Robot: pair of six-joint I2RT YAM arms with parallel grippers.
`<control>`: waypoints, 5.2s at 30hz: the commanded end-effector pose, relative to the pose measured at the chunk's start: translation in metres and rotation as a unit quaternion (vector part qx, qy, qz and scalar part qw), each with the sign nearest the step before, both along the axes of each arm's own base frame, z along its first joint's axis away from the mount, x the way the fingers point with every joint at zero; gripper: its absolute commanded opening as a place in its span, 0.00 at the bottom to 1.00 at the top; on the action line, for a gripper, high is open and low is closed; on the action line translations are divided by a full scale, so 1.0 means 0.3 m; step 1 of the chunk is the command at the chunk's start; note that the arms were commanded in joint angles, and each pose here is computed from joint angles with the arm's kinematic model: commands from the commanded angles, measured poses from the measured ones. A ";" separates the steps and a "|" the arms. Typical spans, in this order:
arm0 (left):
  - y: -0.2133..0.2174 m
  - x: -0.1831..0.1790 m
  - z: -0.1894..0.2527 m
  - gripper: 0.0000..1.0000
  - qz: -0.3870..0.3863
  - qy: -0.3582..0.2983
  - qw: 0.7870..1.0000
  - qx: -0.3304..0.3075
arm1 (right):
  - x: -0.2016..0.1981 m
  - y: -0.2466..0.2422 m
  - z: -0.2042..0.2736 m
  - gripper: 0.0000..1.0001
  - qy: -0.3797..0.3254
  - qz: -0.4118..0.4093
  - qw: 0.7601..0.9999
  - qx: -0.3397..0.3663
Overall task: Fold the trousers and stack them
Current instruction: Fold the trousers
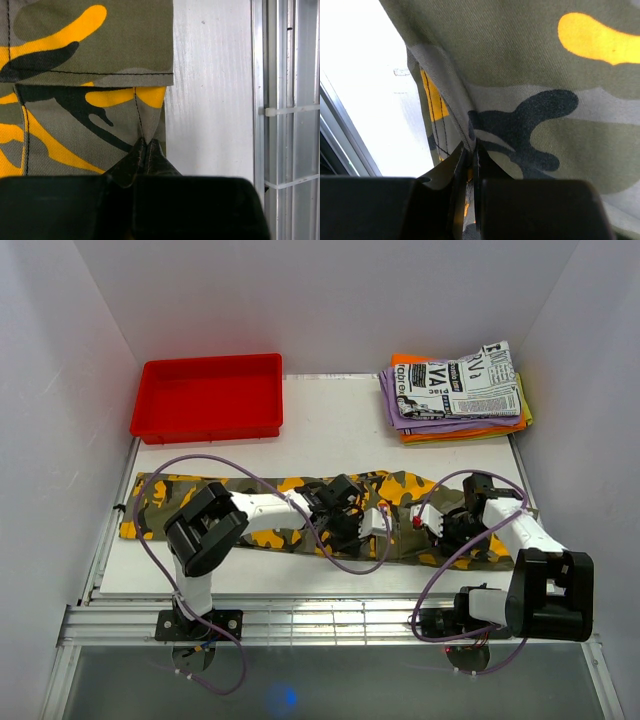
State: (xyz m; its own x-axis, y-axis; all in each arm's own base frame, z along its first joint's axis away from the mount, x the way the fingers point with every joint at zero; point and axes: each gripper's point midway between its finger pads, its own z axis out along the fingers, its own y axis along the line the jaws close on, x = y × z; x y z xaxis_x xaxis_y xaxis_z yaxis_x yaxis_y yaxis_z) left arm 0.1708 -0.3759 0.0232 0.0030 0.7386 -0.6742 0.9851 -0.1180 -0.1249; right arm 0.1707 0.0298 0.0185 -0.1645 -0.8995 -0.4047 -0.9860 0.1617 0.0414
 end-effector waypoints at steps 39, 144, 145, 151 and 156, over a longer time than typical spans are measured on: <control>0.089 0.123 0.205 0.52 0.107 0.056 0.993 0.006 | 0.033 -0.401 0.251 0.64 -0.050 -0.101 0.988 -0.106; 1.838 0.726 0.172 0.28 0.615 0.156 0.771 0.054 | 0.145 -0.052 0.001 0.54 0.080 -0.257 0.958 -0.102; 1.831 0.711 0.159 0.28 0.613 0.163 0.771 0.056 | 0.145 -0.053 0.000 0.54 0.080 -0.258 0.957 -0.103; 1.818 0.667 0.126 0.39 0.613 0.178 0.767 0.069 | 0.149 -0.061 -0.011 0.54 0.086 -0.260 0.955 -0.113; 1.824 0.642 0.094 0.40 0.619 0.179 0.760 0.088 | 0.154 -0.071 -0.017 0.52 0.088 -0.260 0.954 -0.123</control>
